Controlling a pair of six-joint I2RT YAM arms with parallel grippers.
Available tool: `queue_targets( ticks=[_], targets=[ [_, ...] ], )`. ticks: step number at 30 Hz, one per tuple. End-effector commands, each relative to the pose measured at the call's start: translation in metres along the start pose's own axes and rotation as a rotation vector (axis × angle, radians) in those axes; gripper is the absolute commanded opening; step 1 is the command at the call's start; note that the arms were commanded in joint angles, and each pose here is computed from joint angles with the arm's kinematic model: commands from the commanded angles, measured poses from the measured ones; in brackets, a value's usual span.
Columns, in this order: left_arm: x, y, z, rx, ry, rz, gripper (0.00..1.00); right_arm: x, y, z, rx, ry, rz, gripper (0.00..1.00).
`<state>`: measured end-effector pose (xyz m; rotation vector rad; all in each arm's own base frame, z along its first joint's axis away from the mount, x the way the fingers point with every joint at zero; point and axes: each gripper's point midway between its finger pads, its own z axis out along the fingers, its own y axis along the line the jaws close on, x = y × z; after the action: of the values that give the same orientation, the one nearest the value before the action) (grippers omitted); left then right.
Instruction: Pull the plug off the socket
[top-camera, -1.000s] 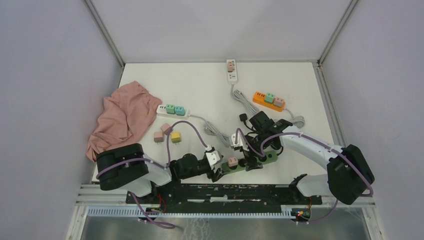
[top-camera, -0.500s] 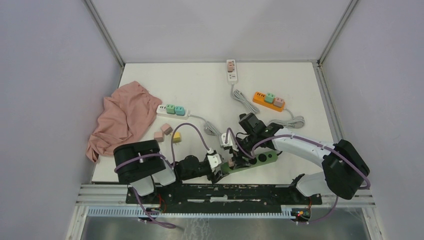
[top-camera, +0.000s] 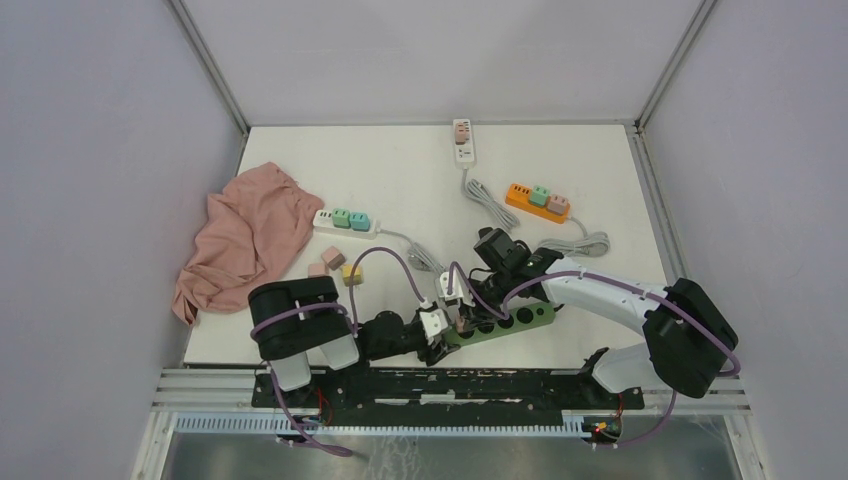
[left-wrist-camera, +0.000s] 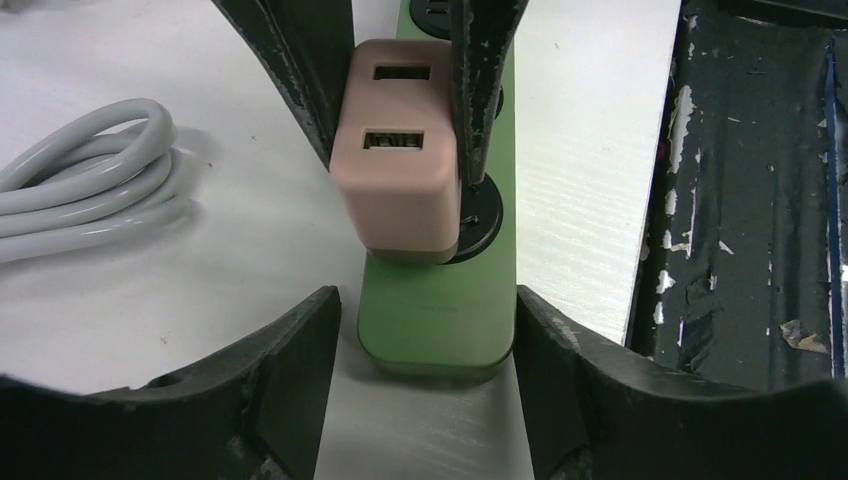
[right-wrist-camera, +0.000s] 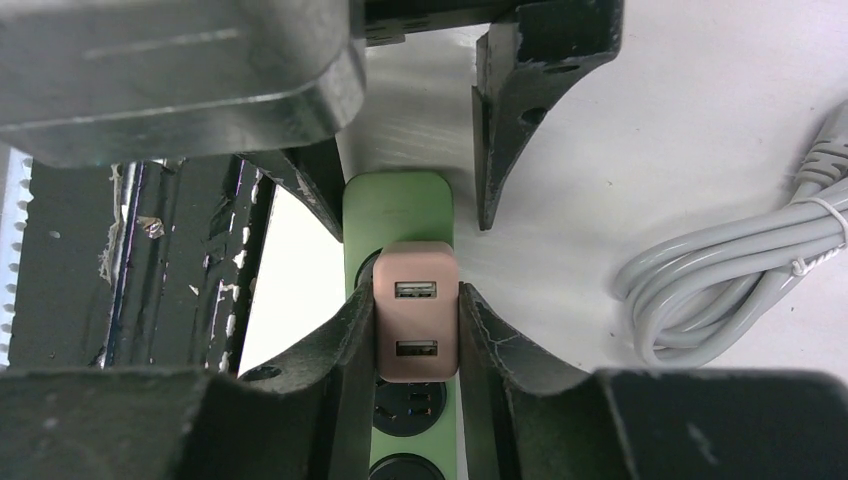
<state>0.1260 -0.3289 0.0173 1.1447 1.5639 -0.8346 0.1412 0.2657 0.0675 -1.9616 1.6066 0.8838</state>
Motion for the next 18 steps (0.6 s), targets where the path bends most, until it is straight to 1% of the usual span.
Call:
queue_targets(
  ticks=[1,2,4,5,7,8,9,12,14,16,18],
  targets=[
    [-0.025,0.001,0.009,-0.002,-0.097,0.021,0.66,-0.010,-0.002,-0.004,0.008,-0.022,-0.028,0.15],
    [-0.024,0.000,0.010,0.003,-0.096,0.019,0.62,-0.010,-0.001,-0.004,0.004,-0.021,-0.029,0.13],
    [-0.025,0.000,0.012,0.009,-0.094,0.013,0.47,-0.010,-0.001,-0.004,0.004,-0.023,-0.031,0.08],
    [-0.024,-0.001,0.013,0.012,-0.093,0.013,0.39,-0.011,-0.001,-0.005,0.007,-0.024,-0.033,0.06],
    [-0.023,-0.001,0.013,0.014,-0.087,0.013,0.16,-0.012,-0.002,-0.006,0.011,-0.023,-0.037,0.01],
    [-0.022,-0.001,0.012,0.012,-0.083,0.013,0.07,-0.013,-0.001,-0.007,0.010,-0.025,-0.039,0.00],
    [-0.021,0.000,0.012,0.009,-0.081,0.013,0.04,-0.015,0.002,-0.008,-0.004,-0.034,-0.046,0.00],
    [-0.017,0.000,0.011,0.008,-0.066,0.010,0.03,-0.025,0.027,-0.009,-0.124,-0.106,-0.067,0.00],
    [-0.015,-0.002,0.014,0.019,-0.054,0.007,0.03,-0.031,0.033,-0.009,-0.154,-0.142,-0.057,0.00],
    [-0.011,-0.005,0.017,0.034,-0.035,0.005,0.03,-0.035,0.022,-0.006,-0.102,-0.139,-0.011,0.00],
    [-0.010,-0.006,0.019,0.039,-0.027,0.004,0.03,-0.035,-0.003,-0.008,0.017,-0.117,0.050,0.00]
  ],
)
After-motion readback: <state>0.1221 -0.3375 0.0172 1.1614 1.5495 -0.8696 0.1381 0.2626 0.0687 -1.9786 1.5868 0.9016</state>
